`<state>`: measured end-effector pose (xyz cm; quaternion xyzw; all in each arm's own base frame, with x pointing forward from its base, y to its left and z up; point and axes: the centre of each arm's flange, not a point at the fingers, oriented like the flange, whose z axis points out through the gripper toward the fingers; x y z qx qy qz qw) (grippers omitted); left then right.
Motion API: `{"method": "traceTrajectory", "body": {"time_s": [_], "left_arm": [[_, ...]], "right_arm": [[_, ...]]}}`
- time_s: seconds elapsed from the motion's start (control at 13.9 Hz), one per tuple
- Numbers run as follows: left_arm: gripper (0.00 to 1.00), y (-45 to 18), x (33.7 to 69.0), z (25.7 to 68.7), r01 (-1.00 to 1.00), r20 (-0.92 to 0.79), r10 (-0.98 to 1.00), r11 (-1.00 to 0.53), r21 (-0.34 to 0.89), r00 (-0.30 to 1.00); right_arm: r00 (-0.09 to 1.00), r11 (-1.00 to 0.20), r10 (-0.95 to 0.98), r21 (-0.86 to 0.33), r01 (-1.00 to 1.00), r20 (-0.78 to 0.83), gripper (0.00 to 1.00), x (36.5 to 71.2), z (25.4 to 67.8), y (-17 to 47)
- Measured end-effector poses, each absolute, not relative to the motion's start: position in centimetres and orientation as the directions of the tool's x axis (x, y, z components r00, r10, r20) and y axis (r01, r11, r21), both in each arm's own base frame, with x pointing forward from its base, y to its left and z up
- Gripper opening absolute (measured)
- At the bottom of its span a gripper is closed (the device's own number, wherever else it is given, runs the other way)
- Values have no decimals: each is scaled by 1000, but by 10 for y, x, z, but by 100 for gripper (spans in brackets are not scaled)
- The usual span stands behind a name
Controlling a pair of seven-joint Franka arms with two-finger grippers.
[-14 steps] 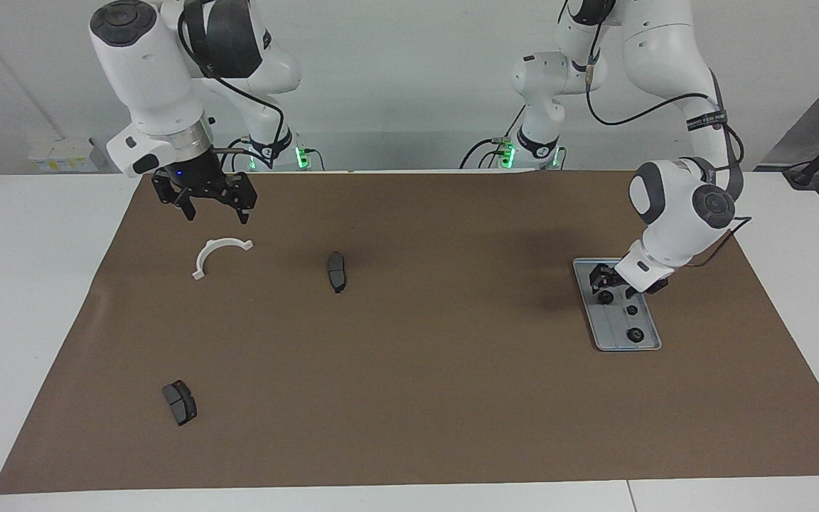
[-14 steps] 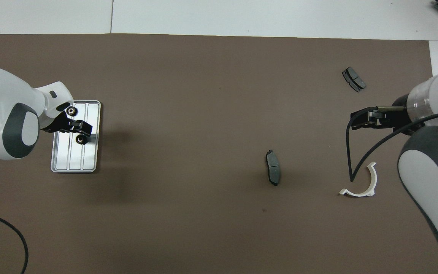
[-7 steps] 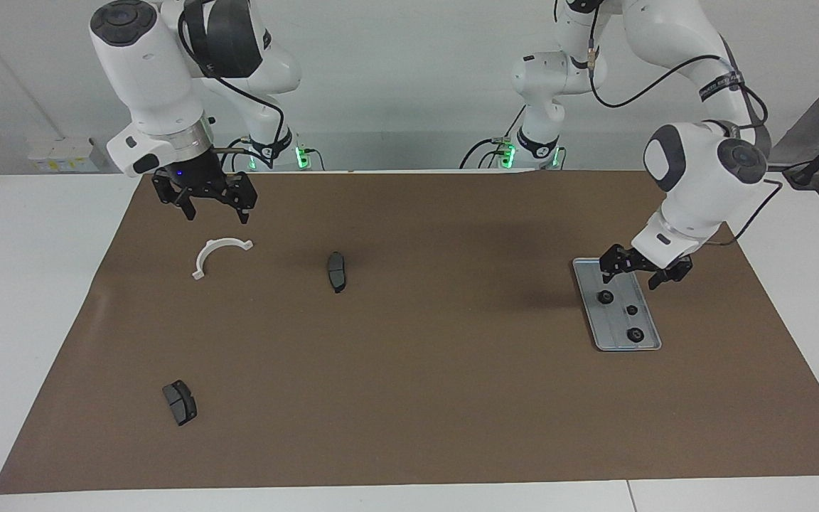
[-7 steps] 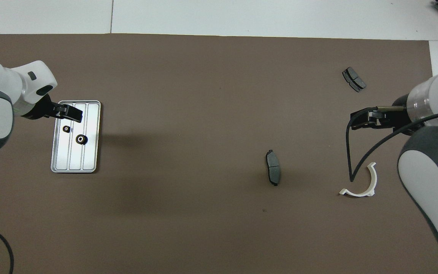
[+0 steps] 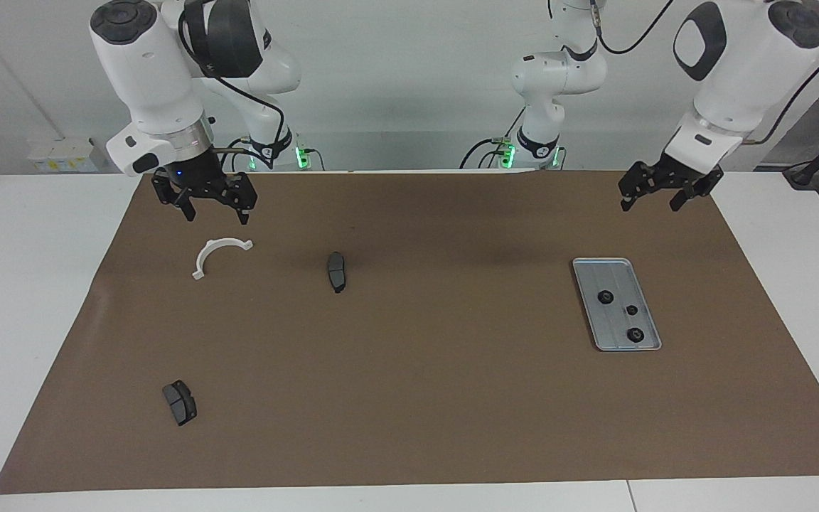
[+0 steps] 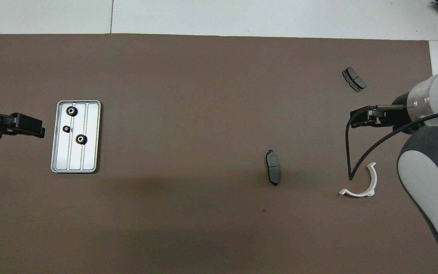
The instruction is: Pick bearing gear from pile to tray
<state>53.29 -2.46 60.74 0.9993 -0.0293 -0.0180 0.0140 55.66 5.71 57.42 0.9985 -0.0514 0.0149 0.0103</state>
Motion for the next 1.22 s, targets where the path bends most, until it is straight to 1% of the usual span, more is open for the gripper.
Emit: {"method": "traceTrajectory", "body": {"time_s": [0.07,0.22,0.57,0.79,1.08,1.22], "left_arm": [[100,-24,527,614,-57,-31,-58,-998,28,998],[100,-23,526,614,-57,-25,-58,-998,24,998],[100,-15,547,590,-43,85,-42,-999,19,996],[100,-15,558,583,-44,81,-42,-999,19,996],[100,-16,580,590,-57,59,-58,-998,-16,997],[100,-17,583,589,-60,52,-61,-998,-20,997]], "right_arm": [[994,-995,-102,19,-103,32,100,557,574,57],[994,-995,-102,18,-103,34,100,557,575,57],[993,-994,-106,17,-107,42,100,558,578,55],[993,-994,-109,15,-110,51,100,559,584,54],[993,-994,-109,17,-110,37,100,558,589,52],[993,-994,-110,18,-111,30,100,560,592,51]]}}
